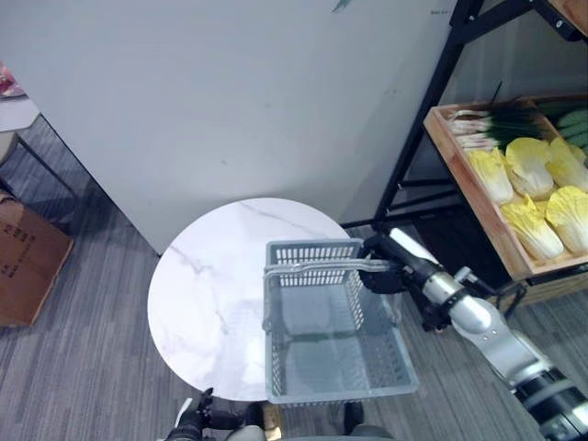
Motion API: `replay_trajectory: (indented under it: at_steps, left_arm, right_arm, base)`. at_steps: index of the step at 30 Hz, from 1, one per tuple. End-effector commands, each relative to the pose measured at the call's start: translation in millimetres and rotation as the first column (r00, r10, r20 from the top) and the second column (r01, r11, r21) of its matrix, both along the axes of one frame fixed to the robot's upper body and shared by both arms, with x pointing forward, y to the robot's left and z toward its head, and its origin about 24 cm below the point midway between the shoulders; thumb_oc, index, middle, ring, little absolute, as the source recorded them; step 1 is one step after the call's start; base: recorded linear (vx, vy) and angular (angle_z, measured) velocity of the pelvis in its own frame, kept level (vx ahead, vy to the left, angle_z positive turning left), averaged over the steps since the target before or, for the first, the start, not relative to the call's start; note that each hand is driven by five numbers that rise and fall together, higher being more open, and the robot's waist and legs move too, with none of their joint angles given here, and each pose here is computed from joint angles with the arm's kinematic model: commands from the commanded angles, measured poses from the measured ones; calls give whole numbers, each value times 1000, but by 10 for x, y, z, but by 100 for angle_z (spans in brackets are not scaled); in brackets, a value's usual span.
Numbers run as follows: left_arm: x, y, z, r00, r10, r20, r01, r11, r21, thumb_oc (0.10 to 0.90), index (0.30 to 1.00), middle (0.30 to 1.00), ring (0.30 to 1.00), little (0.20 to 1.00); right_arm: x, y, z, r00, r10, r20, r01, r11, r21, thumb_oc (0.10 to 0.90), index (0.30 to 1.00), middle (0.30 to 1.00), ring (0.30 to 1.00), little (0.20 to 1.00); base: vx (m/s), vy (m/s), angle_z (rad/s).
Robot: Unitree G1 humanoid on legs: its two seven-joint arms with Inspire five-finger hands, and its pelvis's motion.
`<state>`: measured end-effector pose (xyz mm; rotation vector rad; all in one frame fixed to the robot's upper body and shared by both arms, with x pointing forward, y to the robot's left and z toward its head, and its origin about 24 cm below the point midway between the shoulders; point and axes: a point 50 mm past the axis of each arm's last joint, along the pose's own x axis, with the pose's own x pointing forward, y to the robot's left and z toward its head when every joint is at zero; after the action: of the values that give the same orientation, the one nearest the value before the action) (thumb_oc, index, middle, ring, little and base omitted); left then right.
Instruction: Get the vegetables into the basket
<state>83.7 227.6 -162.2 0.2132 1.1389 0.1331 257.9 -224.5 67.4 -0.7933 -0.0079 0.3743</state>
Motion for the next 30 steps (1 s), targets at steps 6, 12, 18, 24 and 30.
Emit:
replay_trajectory:
  at_steps: [6,12,18,24,30]
  left_arm:
    - [-210,131,-23,994,-49,-101,54,997,50,900,1000,1000,1000,1000]
    - [-74,163,12,995,-72,-62,76,995,66,900,1000,1000,1000,1000]
    - [63,265,74,993,-118,-28,120,986,113,900,1000,1000,1000,1000]
    - [182,379,152,993,-120,23,115,982,148,900,1000,1000,1000,1000]
    - [60,407,126,997,-80,-5,80,988,135,900,1000,1000,1000,1000]
  right_arm:
    - [85,111,1073,858,42,511,-113,988,109,400,300,300,300,300]
    - [13,47,1061,854,30,519,-89,992,88,400,300,300,300,300]
    - [-7,82,1101,834,32,552,-79,995,61,400,300,300,300,300]
    - [32,215,1176,816,94,571,-141,989,39,400,300,300,300,300]
    - [123,367,1185,811,136,569,-197,979,46,400,300,300,300,300]
  base:
    - [6,8,-3]
    - [-80,91,-19]
    - [-137,174,-66]
    - [-172,187,-124]
    - [-208,-8,-173]
